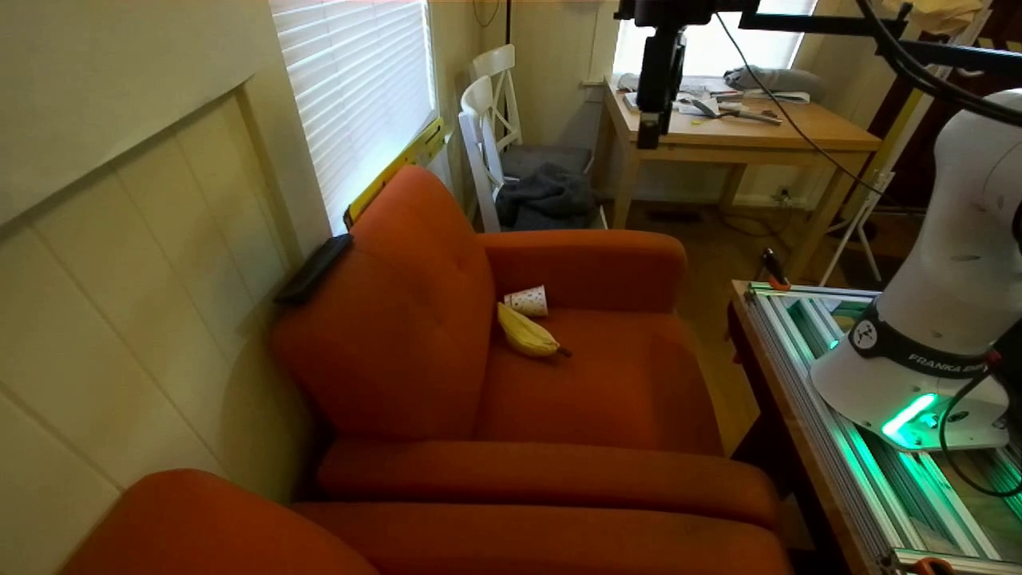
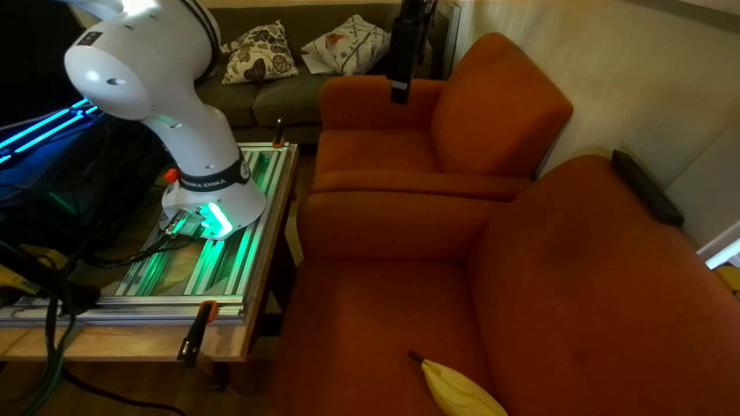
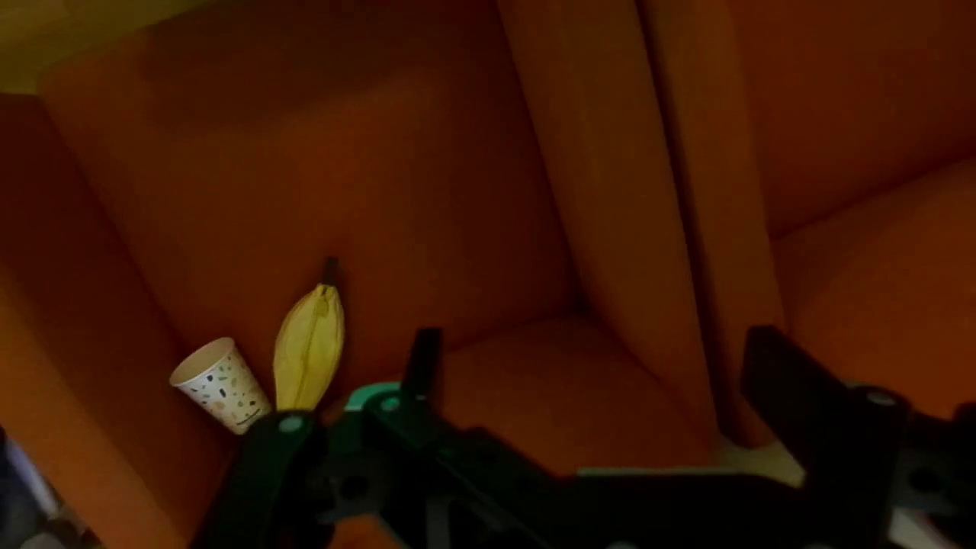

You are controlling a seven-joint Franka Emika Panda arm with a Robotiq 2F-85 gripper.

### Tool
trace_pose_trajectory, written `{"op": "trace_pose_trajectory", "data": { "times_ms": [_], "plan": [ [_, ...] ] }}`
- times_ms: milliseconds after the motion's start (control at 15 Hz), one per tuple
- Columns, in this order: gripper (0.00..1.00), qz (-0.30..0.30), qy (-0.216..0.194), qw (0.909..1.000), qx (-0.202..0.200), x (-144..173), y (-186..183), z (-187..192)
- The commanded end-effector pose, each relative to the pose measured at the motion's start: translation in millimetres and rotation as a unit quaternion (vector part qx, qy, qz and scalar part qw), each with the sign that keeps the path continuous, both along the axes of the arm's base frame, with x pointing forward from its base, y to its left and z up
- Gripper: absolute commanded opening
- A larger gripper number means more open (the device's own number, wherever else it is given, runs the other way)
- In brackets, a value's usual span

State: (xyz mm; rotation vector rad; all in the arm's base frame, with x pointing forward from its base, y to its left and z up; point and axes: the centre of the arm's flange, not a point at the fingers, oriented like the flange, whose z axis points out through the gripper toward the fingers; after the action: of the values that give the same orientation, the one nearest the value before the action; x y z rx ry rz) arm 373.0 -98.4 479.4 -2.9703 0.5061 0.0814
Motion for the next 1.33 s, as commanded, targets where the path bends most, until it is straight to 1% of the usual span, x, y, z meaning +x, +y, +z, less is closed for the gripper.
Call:
{"op": "trace_pose_trajectory", "data": {
  "times_ms": [0,200,333,467,533,667,933,1000,1133,1267],
  "plan": [
    [1.00,-0.087,-0.038,0.9955,-0.001,45.9,6.7,-6.4],
    [1.00,-0.142,-0.075,0.9870,-0.011,73.3,11.6,-12.8],
    [1.00,-0.174,-0.098,0.9796,-0.025,90.4,12.5,-19.5],
    [1.00,-0.211,-0.107,0.9713,-0.028,104.2,11.9,-26.3],
    [1.00,-0.176,-0.102,0.9789,-0.021,83.6,13.3,-22.0],
    [1.00,-0.194,-0.103,0.9754,-0.022,93.3,12.9,-28.6],
    [1.00,-0.199,-0.103,0.9742,-0.023,96.9,10.5,-29.1],
    [1.00,-0.206,-0.114,0.9715,-0.028,96.0,11.4,-28.1],
    [1.00,-0.244,-0.144,0.9582,-0.040,111.3,6.0,-28.6],
    [1.00,-0.278,-0.182,0.9422,-0.042,128.0,1.9,-28.8]
  ]
}}
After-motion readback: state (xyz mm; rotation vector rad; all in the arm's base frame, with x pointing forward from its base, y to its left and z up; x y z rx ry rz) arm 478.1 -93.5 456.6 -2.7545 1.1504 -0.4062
